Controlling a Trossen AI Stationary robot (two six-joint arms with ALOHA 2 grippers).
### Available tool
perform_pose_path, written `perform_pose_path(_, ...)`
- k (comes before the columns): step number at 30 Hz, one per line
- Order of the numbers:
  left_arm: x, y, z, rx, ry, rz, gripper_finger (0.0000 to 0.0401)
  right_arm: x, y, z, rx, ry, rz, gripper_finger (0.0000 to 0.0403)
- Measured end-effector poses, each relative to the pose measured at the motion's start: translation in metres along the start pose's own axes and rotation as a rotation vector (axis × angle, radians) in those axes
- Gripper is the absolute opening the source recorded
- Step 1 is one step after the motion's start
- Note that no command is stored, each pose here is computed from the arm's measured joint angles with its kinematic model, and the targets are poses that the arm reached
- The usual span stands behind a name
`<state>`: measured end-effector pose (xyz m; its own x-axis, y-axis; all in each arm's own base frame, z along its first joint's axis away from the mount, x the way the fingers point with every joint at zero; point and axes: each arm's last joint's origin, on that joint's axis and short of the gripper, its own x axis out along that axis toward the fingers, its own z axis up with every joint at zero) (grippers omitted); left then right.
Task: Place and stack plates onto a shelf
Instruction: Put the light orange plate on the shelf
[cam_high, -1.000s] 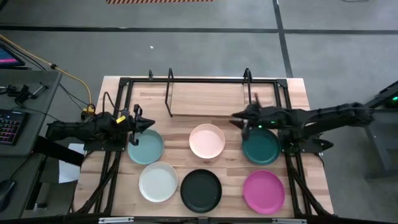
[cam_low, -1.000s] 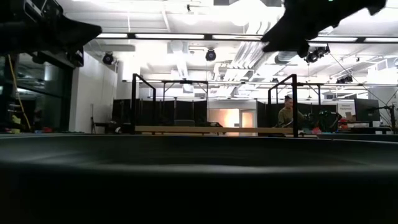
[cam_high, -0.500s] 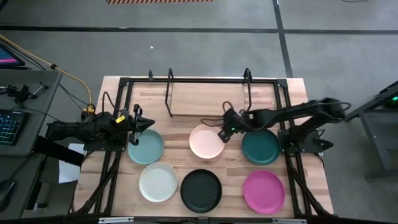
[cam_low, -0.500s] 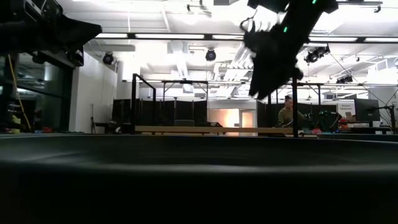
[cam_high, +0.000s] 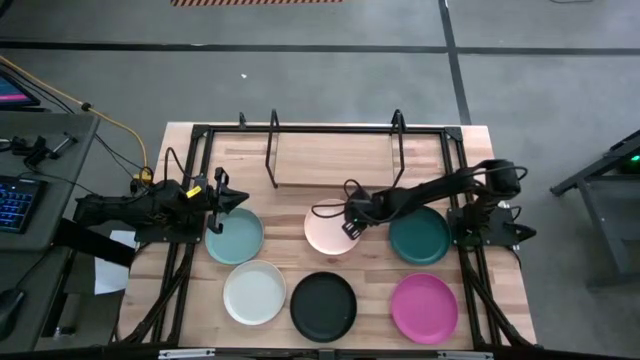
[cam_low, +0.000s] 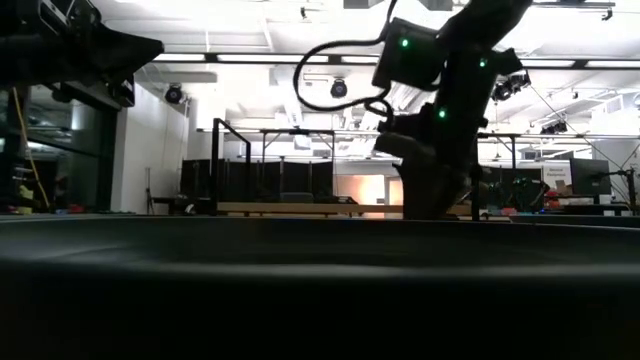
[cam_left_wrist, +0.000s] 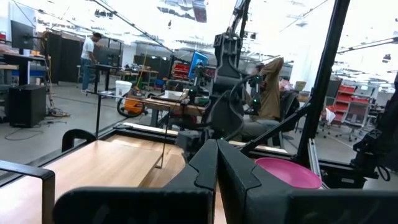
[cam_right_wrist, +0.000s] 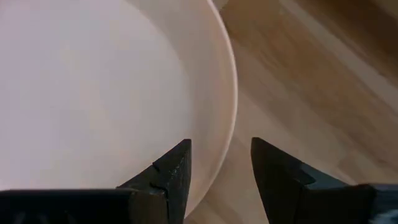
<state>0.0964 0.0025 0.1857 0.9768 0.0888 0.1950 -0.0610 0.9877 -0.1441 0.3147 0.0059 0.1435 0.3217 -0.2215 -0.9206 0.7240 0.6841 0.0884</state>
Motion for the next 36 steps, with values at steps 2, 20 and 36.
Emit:
perform_pose_path(2,0.000,0.000,0.000,0.000,0.000,0.000,0.0001,0.005,0.001,-0.001,-0.003,0.008,-0.002,0.0149)
perform_pose_path(20,0.000,0.004,0.001,0.001,-0.018,0.127,0.0001,-0.064,-0.011,0.029,-0.053,-0.275,0.008,0.0002)
perform_pose_path(36,0.000,0.004,0.001,0.001,-0.019,0.133,0.0001,-0.088,-0.083,0.081,0.209,-0.558,-0.311,0.0000)
